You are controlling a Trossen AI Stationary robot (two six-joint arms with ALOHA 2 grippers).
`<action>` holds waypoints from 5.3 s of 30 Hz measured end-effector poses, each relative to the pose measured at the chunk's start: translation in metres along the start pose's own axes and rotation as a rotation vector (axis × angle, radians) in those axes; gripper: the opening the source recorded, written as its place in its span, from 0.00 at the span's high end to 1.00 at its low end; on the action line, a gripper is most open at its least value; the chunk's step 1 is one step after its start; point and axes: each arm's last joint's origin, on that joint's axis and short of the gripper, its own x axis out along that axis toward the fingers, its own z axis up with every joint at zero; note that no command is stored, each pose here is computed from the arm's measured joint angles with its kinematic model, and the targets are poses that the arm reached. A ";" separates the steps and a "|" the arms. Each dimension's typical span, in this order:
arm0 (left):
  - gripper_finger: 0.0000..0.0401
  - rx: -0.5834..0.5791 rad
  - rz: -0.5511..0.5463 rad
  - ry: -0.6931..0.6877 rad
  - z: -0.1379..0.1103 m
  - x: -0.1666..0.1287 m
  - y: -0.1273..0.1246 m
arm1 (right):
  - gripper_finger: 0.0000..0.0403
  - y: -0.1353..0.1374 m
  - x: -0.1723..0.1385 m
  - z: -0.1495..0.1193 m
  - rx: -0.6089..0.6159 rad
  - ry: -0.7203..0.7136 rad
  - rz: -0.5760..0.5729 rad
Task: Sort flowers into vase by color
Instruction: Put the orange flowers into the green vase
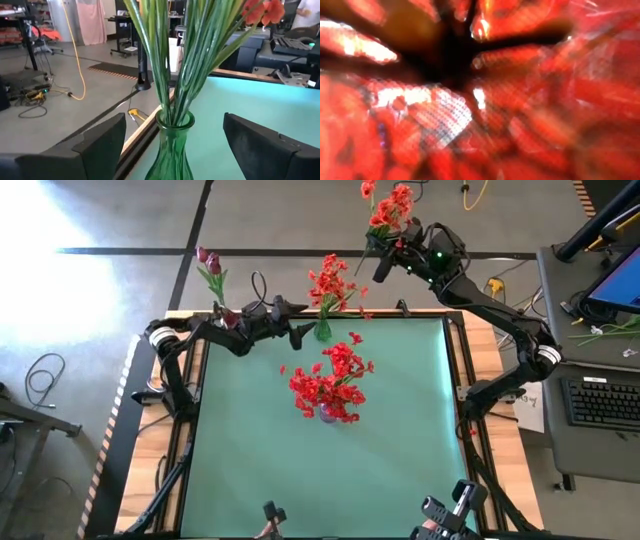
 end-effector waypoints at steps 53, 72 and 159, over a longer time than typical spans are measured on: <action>0.20 -0.136 -0.045 0.057 -0.019 0.027 -0.004 | 0.96 0.019 0.020 -0.018 0.171 -0.011 0.138; 0.28 -0.137 -0.045 0.072 -0.021 0.026 -0.004 | 0.96 0.036 0.044 -0.052 0.192 0.028 0.214; 0.28 -0.136 -0.045 0.069 -0.020 0.027 -0.004 | 0.70 0.060 0.067 -0.121 0.089 0.226 0.259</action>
